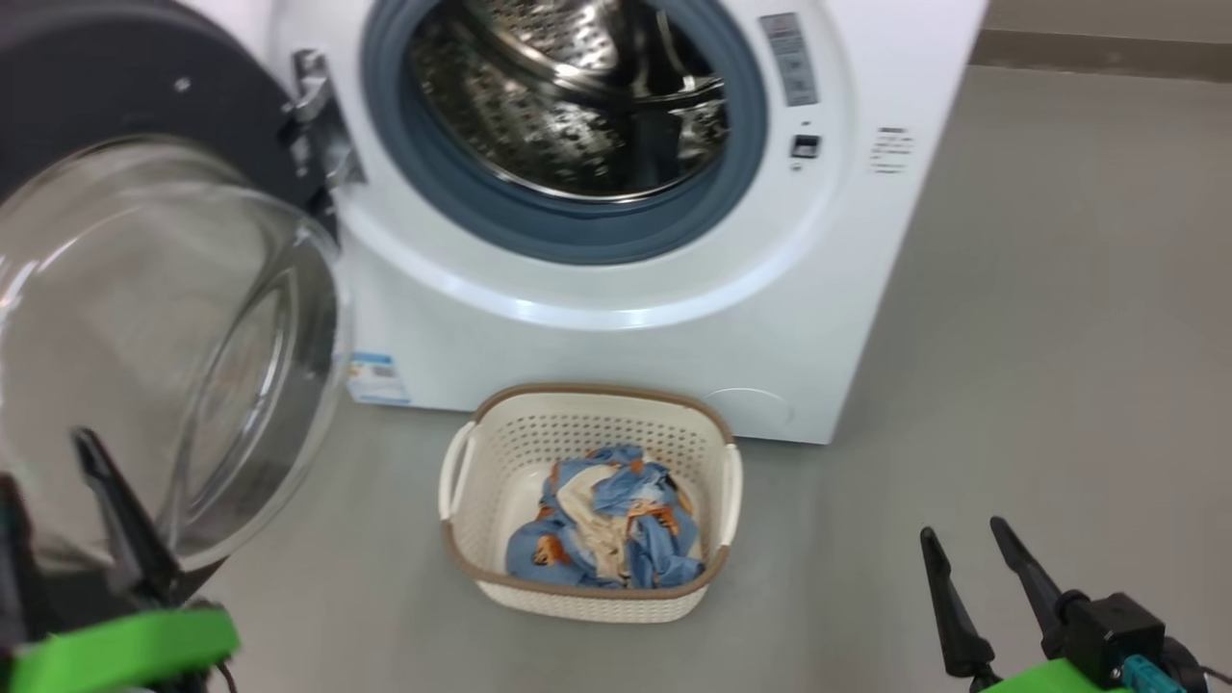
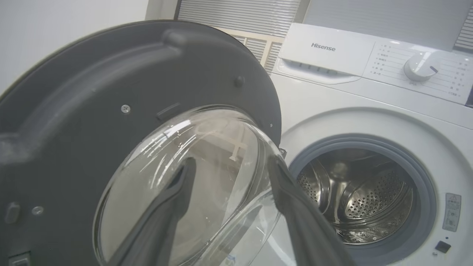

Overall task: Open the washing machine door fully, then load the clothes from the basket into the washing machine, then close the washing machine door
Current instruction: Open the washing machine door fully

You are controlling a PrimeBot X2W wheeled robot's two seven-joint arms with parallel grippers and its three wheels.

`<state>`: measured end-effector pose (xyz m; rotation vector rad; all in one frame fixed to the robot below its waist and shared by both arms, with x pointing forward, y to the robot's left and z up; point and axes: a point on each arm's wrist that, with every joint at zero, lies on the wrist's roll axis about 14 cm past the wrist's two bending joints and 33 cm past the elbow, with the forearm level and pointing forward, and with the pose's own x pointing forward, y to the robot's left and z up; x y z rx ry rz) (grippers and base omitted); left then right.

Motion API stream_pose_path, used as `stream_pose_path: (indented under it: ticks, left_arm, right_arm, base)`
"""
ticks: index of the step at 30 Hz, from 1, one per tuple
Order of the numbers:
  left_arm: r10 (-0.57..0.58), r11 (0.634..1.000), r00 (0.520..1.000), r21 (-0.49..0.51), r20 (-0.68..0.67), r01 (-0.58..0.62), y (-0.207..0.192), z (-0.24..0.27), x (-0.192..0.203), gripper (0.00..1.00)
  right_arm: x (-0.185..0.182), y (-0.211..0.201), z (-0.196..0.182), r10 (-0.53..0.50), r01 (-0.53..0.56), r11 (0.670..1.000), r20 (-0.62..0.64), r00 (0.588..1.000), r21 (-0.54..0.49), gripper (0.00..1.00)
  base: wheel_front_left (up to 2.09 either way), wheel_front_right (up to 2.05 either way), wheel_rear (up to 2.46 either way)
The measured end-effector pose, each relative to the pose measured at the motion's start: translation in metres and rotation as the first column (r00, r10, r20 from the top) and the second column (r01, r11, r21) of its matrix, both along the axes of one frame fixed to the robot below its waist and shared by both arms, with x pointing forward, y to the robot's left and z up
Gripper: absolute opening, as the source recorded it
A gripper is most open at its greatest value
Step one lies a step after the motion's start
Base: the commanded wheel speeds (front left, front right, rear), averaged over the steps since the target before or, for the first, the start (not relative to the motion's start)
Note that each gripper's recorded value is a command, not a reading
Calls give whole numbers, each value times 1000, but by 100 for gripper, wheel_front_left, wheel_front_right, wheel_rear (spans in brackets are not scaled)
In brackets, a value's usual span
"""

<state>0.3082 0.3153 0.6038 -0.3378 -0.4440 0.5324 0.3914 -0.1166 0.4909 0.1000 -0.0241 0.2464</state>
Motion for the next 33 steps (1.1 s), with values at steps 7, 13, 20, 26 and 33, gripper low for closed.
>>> stream_pose_path:
  ticks: [7, 13, 20, 26, 33]
  left_arm:
    - [-186, 977, 975, 83, -124, 197, -48, -31, 16, 100]
    - [-334, 929, 913, 84, -233, 361, -79, -67, 33, 100]
    - [-410, 895, 858, 45, -309, 444, -100, -96, 44, 100]
    - [-431, 881, 820, 20, -377, 472, -107, -120, 40, 100]
    - [-428, 882, 815, 17, -390, 471, -105, -124, 37, 100]
  right_arm:
    - [-16, -26, 6, -75, 75, 997, 15, 997, 2, 100]
    - [-32, -58, 9, -171, 171, 985, 27, 985, -2, 100]
    - [-47, -82, 7, -244, 244, 970, 19, 970, -6, 100]
    - [-51, -89, 8, -269, 269, 963, 22, 963, -5, 100]
    - [-51, -89, 9, -269, 269, 963, 27, 963, -3, 100]
  base:
    - [0, 0, 0]
    - [0, 0, 0]
    - [0, 0, 0]
    - [0, 0, 0]
    - [0, 0, 0]
